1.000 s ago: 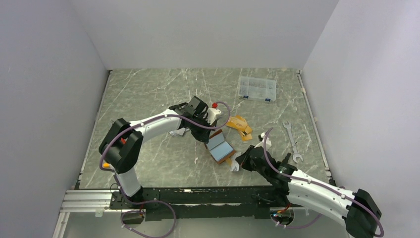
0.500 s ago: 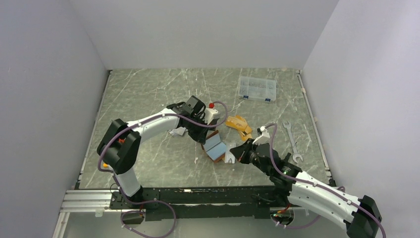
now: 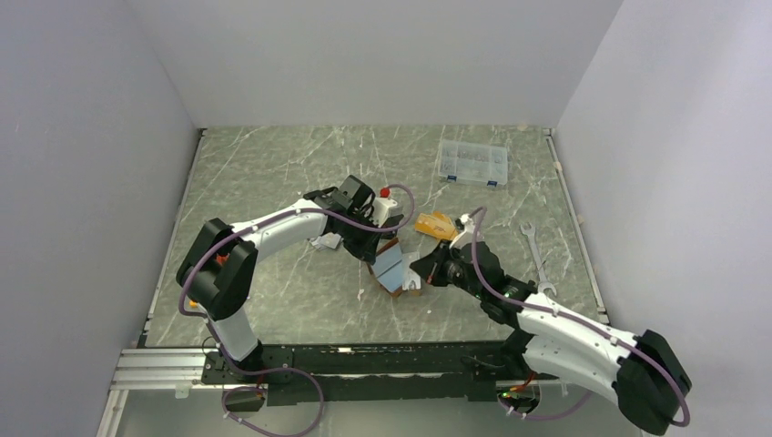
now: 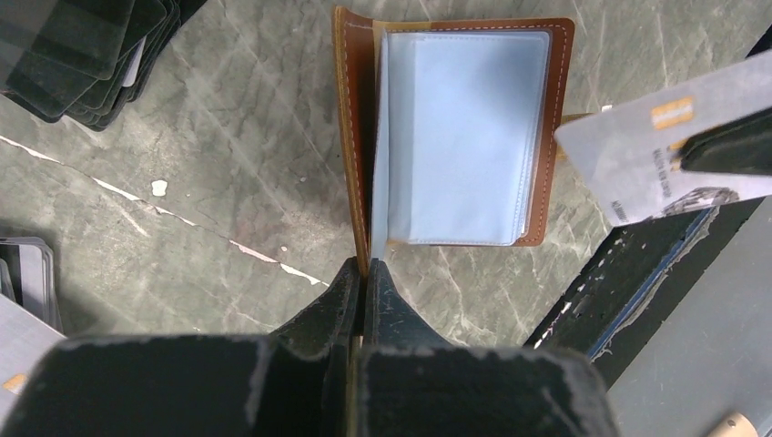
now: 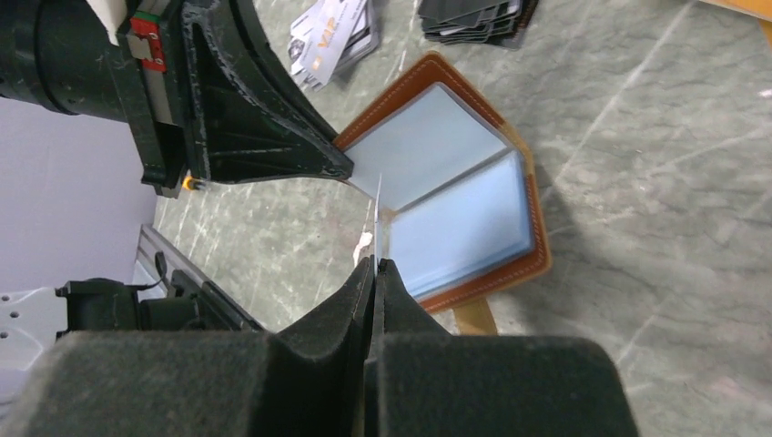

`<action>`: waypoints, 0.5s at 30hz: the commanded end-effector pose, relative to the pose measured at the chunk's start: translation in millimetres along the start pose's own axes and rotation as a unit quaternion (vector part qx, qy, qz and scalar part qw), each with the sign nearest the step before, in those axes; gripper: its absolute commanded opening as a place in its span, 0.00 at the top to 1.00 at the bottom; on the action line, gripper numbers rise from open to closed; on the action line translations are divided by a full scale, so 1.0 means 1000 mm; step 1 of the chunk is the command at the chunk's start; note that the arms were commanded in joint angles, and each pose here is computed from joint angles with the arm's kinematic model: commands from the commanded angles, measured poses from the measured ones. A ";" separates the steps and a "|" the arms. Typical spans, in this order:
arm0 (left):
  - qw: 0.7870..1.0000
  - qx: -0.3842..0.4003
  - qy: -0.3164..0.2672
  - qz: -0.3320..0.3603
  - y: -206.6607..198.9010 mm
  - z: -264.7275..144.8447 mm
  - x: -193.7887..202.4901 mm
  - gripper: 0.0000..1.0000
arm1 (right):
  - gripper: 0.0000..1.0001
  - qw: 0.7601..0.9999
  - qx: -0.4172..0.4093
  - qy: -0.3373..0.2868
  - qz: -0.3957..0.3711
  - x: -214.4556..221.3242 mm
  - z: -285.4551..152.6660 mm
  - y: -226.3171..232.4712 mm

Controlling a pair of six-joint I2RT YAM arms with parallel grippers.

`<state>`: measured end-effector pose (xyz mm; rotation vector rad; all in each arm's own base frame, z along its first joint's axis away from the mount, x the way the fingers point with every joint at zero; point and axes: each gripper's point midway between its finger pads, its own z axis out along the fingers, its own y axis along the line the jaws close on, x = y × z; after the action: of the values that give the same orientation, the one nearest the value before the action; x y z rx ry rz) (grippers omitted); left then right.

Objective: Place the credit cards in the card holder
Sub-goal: Open the card holder at the center of the board.

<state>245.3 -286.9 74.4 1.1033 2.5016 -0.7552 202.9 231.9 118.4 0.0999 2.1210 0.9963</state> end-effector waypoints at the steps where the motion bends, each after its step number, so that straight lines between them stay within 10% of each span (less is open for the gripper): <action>1: 0.999 0.012 -0.037 0.007 -0.010 -0.012 -0.016 1.00 | 1.00 0.998 -0.063 -0.011 -0.020 -0.022 0.009 0.039; 15: 0.999 0.026 -0.029 -0.016 -0.014 -0.006 -0.014 1.00 | 1.00 0.992 -0.068 0.093 -0.045 0.026 0.029 0.019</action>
<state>243.7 -290.9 76.1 1.0733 2.5087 -0.7897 201.5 259.5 91.8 -0.0537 2.2537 1.0476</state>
